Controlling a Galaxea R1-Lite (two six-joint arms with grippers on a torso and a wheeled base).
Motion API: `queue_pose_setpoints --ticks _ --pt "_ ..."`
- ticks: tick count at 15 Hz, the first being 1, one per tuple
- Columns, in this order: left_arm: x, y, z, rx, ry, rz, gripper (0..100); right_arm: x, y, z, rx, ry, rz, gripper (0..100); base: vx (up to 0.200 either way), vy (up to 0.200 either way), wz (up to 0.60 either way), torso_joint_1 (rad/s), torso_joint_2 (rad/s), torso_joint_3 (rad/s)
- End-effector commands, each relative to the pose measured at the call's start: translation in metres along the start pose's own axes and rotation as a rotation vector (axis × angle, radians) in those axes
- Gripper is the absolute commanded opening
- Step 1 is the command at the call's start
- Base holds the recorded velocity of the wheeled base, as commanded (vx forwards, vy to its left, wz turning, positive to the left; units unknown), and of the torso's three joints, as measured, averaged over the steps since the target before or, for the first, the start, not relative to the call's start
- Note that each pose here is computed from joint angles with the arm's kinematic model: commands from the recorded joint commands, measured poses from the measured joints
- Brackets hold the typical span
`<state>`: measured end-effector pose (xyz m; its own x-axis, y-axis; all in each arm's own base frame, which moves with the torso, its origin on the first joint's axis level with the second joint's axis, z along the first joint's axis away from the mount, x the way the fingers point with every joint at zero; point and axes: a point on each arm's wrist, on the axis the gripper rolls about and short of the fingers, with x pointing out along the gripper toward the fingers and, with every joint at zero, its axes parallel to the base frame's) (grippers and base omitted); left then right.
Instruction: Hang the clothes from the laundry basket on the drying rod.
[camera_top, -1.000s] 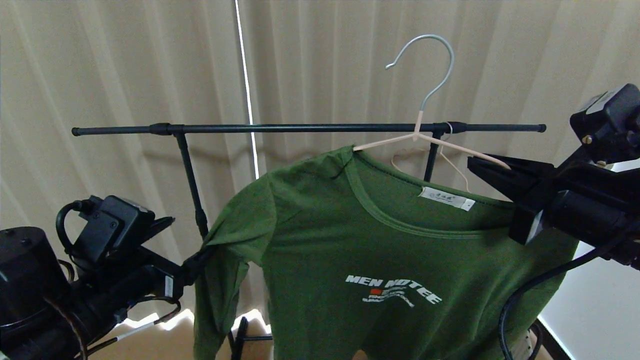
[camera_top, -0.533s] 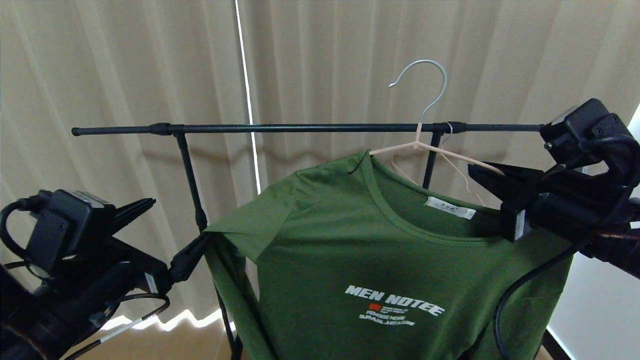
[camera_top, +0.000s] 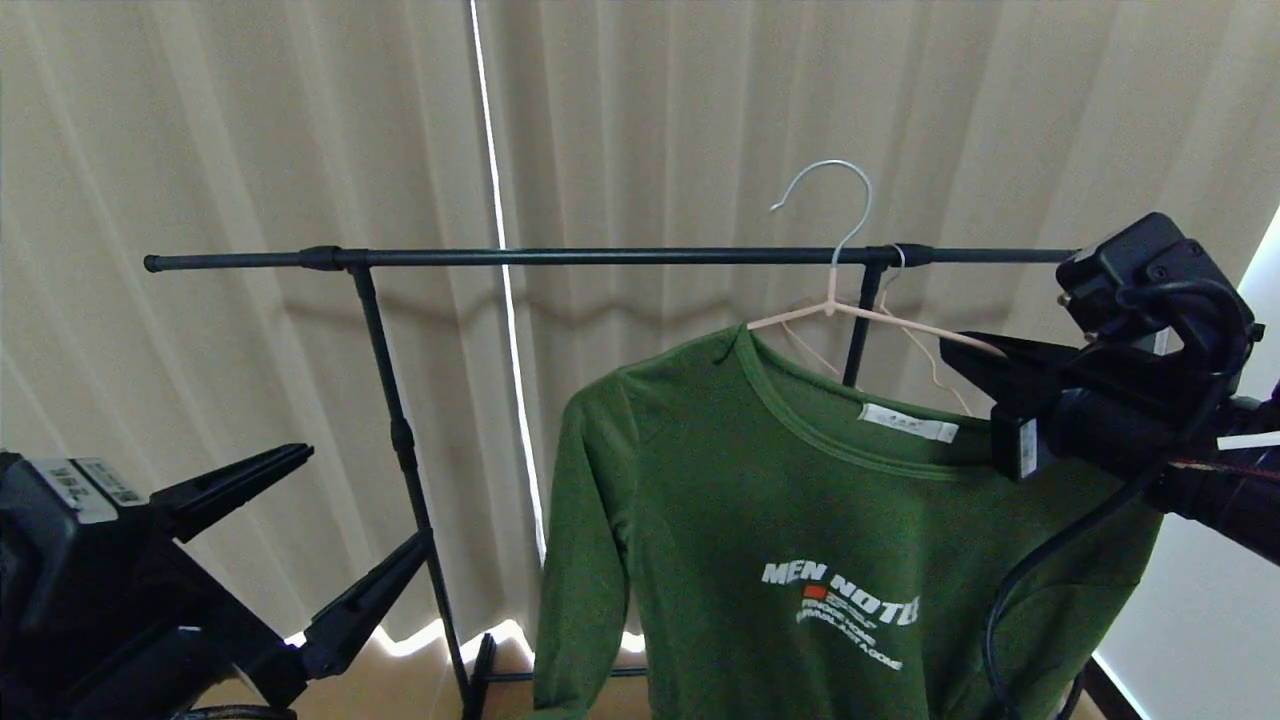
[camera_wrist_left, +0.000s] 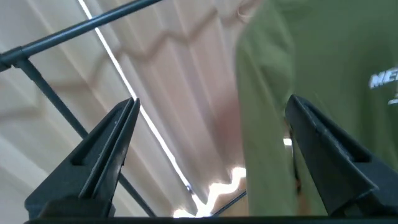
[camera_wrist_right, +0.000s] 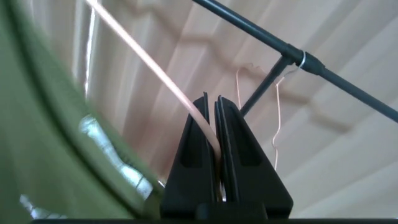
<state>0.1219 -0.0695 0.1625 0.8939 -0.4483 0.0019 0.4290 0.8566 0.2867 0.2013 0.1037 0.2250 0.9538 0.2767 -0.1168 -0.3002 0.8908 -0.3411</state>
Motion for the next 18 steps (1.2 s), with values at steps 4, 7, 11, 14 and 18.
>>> queue_pose_setpoints --ticks 4,7,11,14,18 --pt "-0.030 0.004 -0.014 0.005 0.003 0.055 100 -0.005 0.004 -0.022 -0.028 0.125 -0.055 0 0.000 0.000 0.00 0.000 0.00 0.000" --pt "-0.055 0.010 -0.010 0.001 -0.063 0.131 100 -0.006 0.001 -0.029 -0.032 0.175 -0.096 0 0.000 0.000 0.00 0.000 0.00 0.000" --pt "-0.066 0.015 -0.011 0.006 -0.027 0.192 100 -0.008 -0.001 -0.041 0.005 0.214 -0.112 0 0.000 0.000 0.00 0.000 0.00 0.000" --pt "-0.079 0.018 -0.003 0.007 -0.003 0.222 100 -0.005 -0.001 -0.038 0.016 0.204 -0.116 0 0.000 0.000 0.00 0.000 0.00 0.000" --pt "-0.094 0.017 0.003 0.005 0.026 0.208 100 0.002 -0.001 -0.035 0.026 0.200 -0.116 0 0.000 0.000 0.00 0.000 0.00 0.000"
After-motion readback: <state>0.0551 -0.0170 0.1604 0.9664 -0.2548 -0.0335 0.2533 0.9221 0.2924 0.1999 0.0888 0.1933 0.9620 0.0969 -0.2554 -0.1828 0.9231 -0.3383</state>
